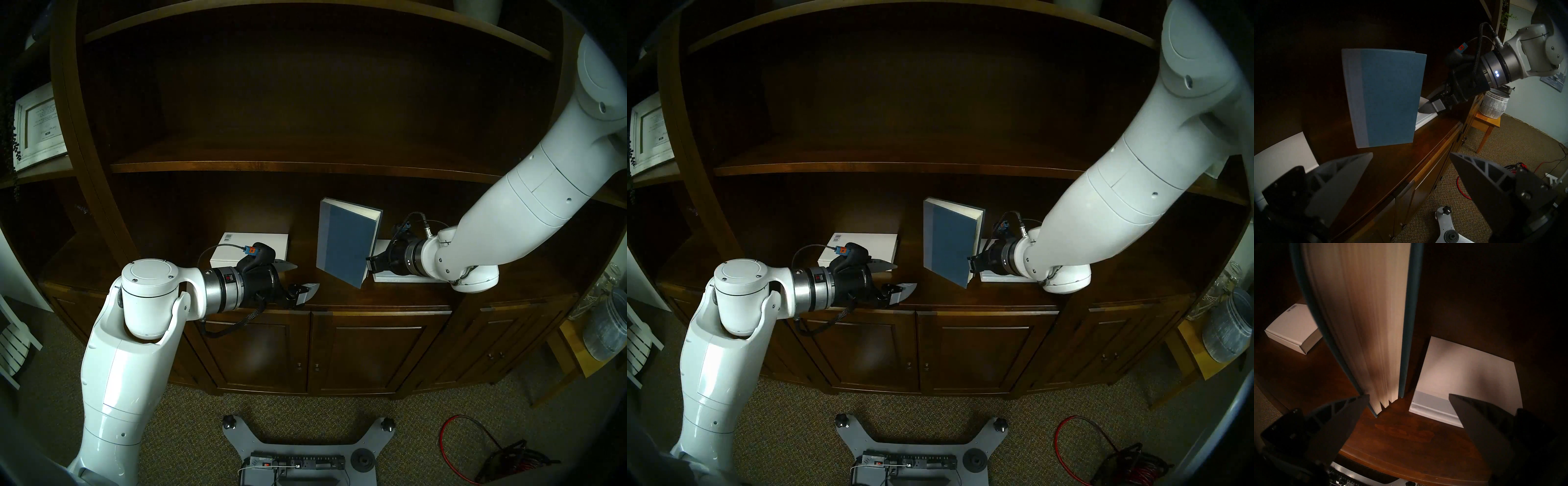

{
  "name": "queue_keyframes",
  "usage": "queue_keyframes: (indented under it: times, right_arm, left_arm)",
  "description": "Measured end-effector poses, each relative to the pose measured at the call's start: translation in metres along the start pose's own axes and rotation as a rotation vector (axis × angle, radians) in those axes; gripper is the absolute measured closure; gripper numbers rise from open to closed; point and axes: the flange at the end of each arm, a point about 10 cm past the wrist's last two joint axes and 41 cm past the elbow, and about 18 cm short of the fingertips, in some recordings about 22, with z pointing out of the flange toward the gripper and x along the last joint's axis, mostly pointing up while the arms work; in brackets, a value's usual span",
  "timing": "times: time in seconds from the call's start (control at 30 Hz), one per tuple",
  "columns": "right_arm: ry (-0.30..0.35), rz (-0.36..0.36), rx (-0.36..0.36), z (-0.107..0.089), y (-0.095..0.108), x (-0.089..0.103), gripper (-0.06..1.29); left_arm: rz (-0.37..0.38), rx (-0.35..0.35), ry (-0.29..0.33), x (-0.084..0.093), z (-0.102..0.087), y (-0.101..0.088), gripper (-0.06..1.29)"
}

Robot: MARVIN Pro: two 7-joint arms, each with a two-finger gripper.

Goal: Close the books and align them horizontally on the shelf

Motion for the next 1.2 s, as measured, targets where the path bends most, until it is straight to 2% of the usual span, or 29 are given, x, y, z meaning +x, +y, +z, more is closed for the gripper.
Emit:
queue_keyframes:
  times: [0.33,0.5,0.63,0.87,1.2]
  right_arm:
    - [-0.063,-0.003,-0.079,-0.022,0.027,-0.032,-0.01]
    - [-0.086,0.003,-0.102,-0.046,0.045,-0.052,-0.01]
    - [-0.067,0.009,-0.059,-0.061,0.046,-0.059,-0.01]
    - [-0.03,0.012,0.009,-0.078,0.042,-0.061,-0.01]
    - [0.029,0.006,0.106,-0.097,0.034,-0.049,-0.01]
  left_arm:
    - [0.0,0.0,0.0,0.0,0.0,0.0,0.0]
    - [0.0,0.0,0.0,0.0,0.0,0.0,0.0]
    - [0.0,0.0,0.0,0.0,0.0,0.0,0.0]
    - [0.0,0.0,0.0,0.0,0.0,0.0,0.0]
    - [-0.001,0.0,0.0,0.0,0.0,0.0,0.0]
